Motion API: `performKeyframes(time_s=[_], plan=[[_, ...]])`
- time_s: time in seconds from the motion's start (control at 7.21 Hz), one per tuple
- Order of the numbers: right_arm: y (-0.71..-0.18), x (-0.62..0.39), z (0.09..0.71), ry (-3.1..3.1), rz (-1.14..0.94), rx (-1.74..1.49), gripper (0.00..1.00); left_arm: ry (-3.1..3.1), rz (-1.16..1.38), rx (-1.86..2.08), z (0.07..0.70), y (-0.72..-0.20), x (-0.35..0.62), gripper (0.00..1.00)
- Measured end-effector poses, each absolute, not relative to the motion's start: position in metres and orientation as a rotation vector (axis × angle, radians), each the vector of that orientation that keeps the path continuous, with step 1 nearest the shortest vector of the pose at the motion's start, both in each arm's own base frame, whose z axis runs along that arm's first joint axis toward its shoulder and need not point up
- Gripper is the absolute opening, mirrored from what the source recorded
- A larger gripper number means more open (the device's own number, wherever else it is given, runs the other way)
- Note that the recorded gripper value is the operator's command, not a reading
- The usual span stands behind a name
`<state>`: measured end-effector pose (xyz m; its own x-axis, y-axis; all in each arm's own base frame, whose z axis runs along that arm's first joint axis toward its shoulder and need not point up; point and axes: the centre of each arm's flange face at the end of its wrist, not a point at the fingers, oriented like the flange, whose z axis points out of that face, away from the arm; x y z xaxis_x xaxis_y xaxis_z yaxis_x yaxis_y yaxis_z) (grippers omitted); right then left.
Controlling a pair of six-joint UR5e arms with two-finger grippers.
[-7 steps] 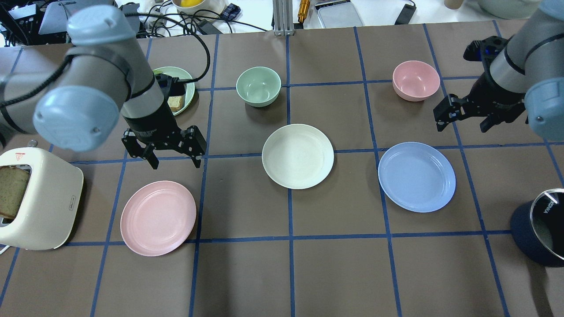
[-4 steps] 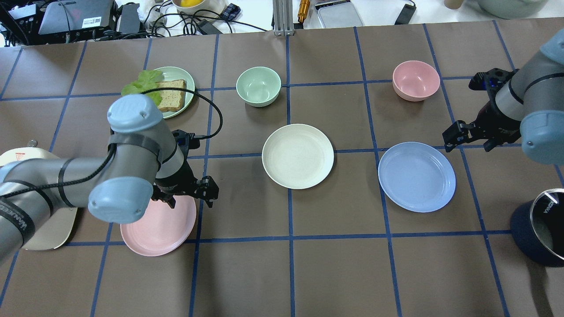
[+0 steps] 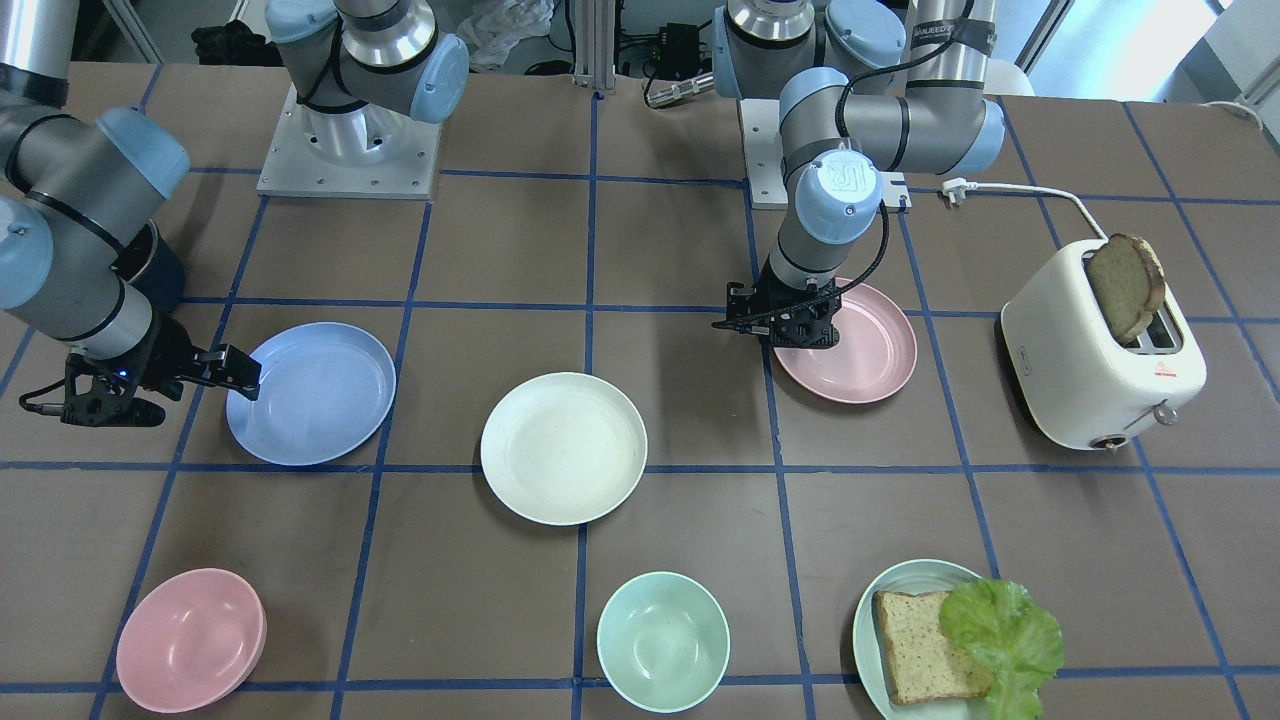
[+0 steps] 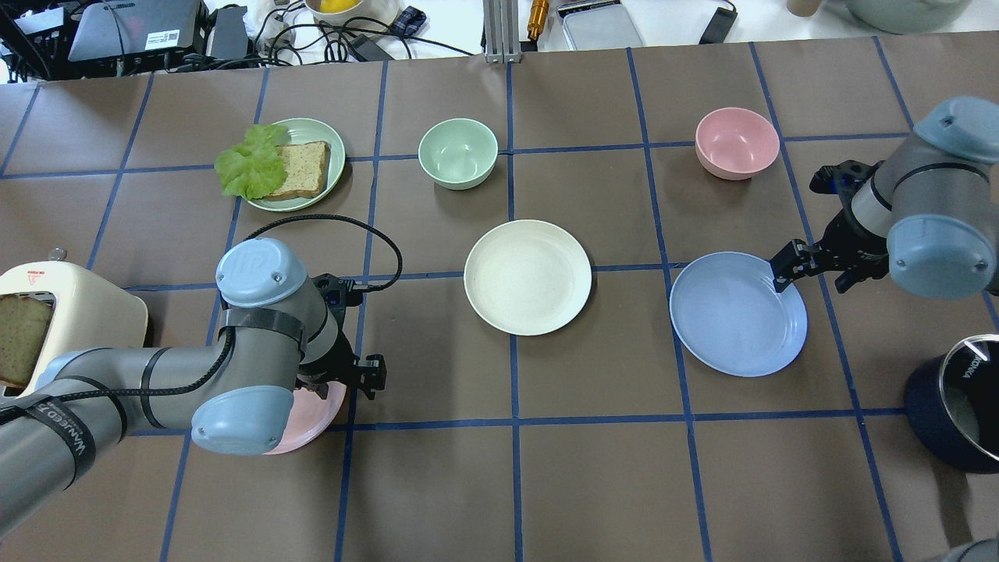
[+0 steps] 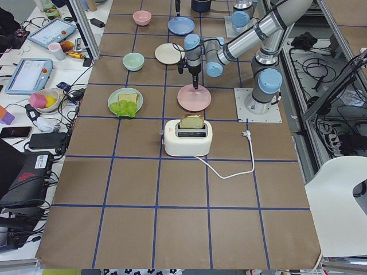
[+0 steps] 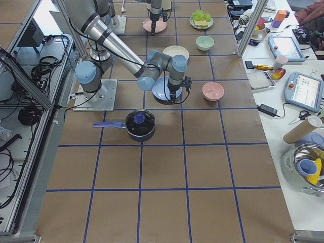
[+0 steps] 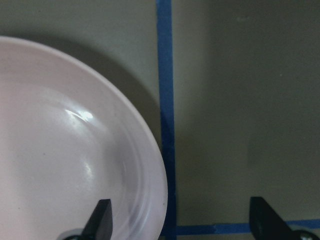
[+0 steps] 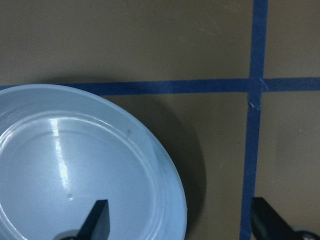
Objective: Stack three plates with pink and blue
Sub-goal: 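Grip the pink plate rim with the left gripper while the right grips the blue plate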
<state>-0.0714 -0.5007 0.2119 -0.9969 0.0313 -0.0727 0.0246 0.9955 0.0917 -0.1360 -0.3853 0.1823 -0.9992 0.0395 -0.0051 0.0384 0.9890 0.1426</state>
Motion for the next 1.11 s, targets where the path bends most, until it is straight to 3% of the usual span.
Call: performKeyframes(time_s=[0.14, 0.28, 0.42, 0.55, 0.69, 0.83, 1.11], plan=[[-0.501, -0.072, 0.205, 3.06, 0.158, 0.067, 1.0, 3.125, 0.211, 0.07, 0.184, -0.387, -0.136, 0.0], [-0.5, -0.072, 0.202, 3.056, 0.171, 0.077, 0.93, 3.125, 0.19, 0.072, 0.187, -0.389, -0.135, 0.0], [-0.5, -0.072, 0.2, 3.054, 0.178, 0.077, 0.71, 3.125, 0.163, 0.071, 0.192, -0.394, -0.135, 0.0], [-0.501, -0.072, 0.196, 3.051, 0.187, 0.074, 0.69, 3.122, 0.124, 0.067, 0.201, -0.403, -0.136, 0.0], [-0.501, -0.072, 0.191, 3.046, 0.201, 0.073, 0.51, 3.11, 0.078, 0.062, 0.217, -0.419, -0.138, 0.0], [-0.501, -0.072, 0.188, 3.043, 0.213, 0.072, 0.01, 3.098, 0.051, 0.042, 0.239, -0.439, -0.141, 0.0], [-0.501, -0.072, 0.188, 3.04, 0.22, 0.074, 0.0, 3.098, 0.026, -0.038, 0.292, -0.482, -0.168, 0.0]])
